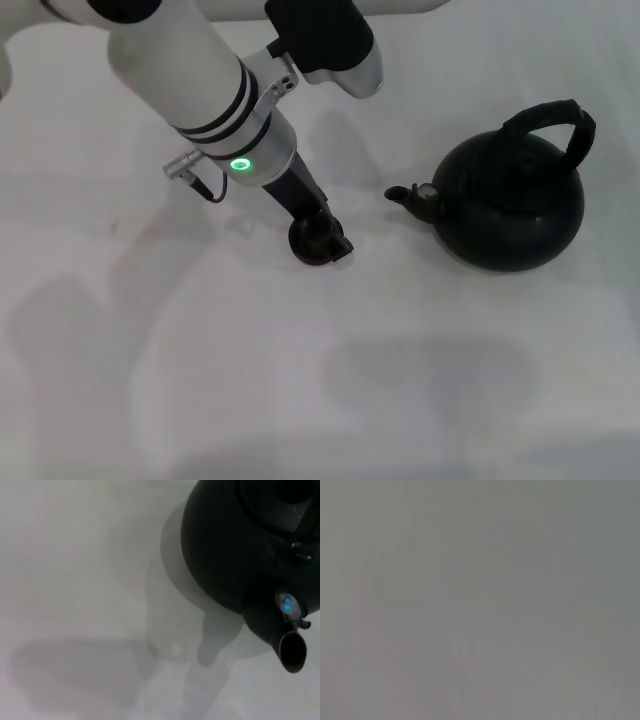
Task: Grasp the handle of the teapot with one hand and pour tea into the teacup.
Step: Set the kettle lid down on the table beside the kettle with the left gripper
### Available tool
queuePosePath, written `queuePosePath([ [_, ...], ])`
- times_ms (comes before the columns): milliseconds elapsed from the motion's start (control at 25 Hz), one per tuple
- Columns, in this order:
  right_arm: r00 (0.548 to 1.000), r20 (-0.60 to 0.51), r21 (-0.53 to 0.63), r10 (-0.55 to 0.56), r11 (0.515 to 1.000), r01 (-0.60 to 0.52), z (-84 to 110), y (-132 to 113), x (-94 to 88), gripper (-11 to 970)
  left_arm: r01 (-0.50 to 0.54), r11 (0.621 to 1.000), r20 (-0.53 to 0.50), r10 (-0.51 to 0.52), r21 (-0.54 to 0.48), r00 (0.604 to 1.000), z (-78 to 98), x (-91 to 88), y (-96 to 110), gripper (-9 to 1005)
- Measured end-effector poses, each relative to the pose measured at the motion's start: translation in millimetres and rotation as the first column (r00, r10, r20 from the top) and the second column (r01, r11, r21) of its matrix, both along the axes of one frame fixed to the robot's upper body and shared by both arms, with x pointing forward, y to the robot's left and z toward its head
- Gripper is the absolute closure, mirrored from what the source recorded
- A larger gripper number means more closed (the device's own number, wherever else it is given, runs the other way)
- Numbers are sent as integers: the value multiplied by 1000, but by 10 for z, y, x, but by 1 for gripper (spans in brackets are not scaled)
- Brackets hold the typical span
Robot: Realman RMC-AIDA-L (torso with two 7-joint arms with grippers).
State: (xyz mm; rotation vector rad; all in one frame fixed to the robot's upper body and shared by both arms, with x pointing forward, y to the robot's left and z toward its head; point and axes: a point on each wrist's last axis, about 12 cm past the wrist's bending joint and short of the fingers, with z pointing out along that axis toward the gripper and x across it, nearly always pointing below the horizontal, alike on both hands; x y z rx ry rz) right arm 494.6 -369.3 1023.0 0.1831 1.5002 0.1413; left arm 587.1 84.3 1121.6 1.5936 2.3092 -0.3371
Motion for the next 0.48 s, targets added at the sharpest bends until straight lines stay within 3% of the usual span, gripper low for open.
queuePosePath([
  [480, 1000, -4, 1, -3, 1000, 3, -9, -8, -15, 87, 34, 999, 52, -32, -41, 998, 174, -8, -102, 268],
])
